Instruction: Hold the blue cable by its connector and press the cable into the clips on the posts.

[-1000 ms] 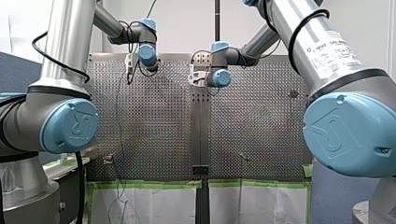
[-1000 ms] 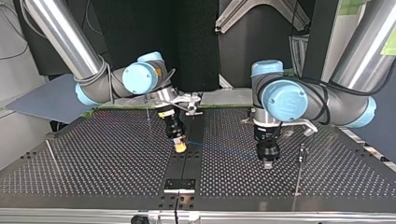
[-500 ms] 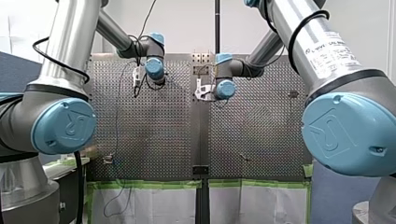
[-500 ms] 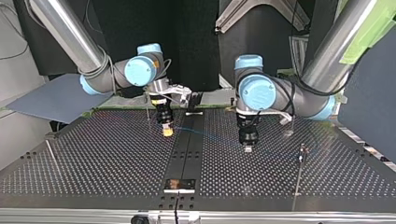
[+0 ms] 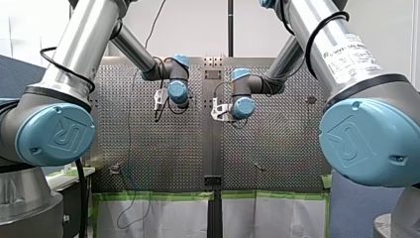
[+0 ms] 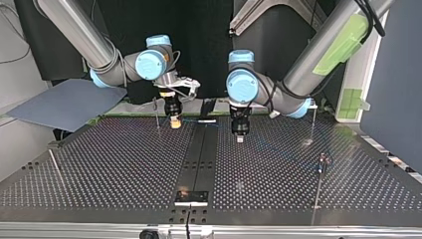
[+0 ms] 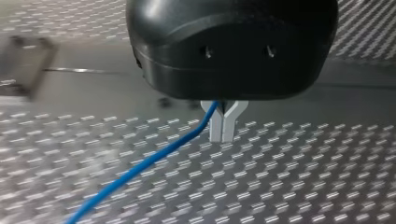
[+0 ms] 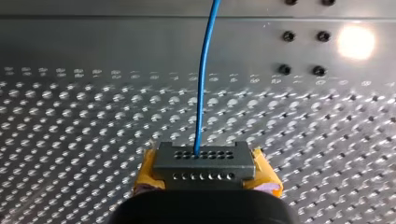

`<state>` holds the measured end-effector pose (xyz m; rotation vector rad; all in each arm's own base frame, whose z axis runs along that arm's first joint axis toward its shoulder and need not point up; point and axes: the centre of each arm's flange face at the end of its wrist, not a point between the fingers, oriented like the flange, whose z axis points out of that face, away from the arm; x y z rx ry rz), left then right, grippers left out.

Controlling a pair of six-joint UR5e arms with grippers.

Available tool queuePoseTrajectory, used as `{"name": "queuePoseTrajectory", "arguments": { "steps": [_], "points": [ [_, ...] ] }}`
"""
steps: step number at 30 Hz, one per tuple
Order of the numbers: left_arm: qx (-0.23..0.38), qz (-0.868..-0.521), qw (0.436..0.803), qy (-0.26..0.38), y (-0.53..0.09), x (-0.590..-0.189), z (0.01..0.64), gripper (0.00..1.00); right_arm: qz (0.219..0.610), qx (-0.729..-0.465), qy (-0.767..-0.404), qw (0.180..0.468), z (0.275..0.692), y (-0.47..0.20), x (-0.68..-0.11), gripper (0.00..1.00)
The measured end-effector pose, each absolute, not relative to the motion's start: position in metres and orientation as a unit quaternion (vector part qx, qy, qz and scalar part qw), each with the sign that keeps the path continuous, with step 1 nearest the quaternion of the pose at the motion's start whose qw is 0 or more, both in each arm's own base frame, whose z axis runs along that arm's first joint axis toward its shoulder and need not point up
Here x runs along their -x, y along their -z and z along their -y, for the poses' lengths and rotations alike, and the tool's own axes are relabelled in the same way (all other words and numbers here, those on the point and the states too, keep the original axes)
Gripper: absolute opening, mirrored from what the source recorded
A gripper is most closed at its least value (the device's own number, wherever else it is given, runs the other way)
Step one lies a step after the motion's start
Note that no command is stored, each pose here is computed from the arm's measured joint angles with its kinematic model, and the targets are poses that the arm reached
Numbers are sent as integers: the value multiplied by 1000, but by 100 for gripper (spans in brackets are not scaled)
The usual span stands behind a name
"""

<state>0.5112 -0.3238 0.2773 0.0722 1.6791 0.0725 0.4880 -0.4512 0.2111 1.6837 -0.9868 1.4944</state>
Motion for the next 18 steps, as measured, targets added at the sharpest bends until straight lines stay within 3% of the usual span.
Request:
{"name": "queuePoseTrajectory", "arguments": {
  "steps": [10,18],
  "points": [
    [-42,-758,650,-32,-216,-494,326,0,392,-652,-557,333,439,-176,-466,0],
    [-46,-757,651,-28,-186,-487,328,0,406,-645,-545,349,436,-149,-439,0]
  ]
}}
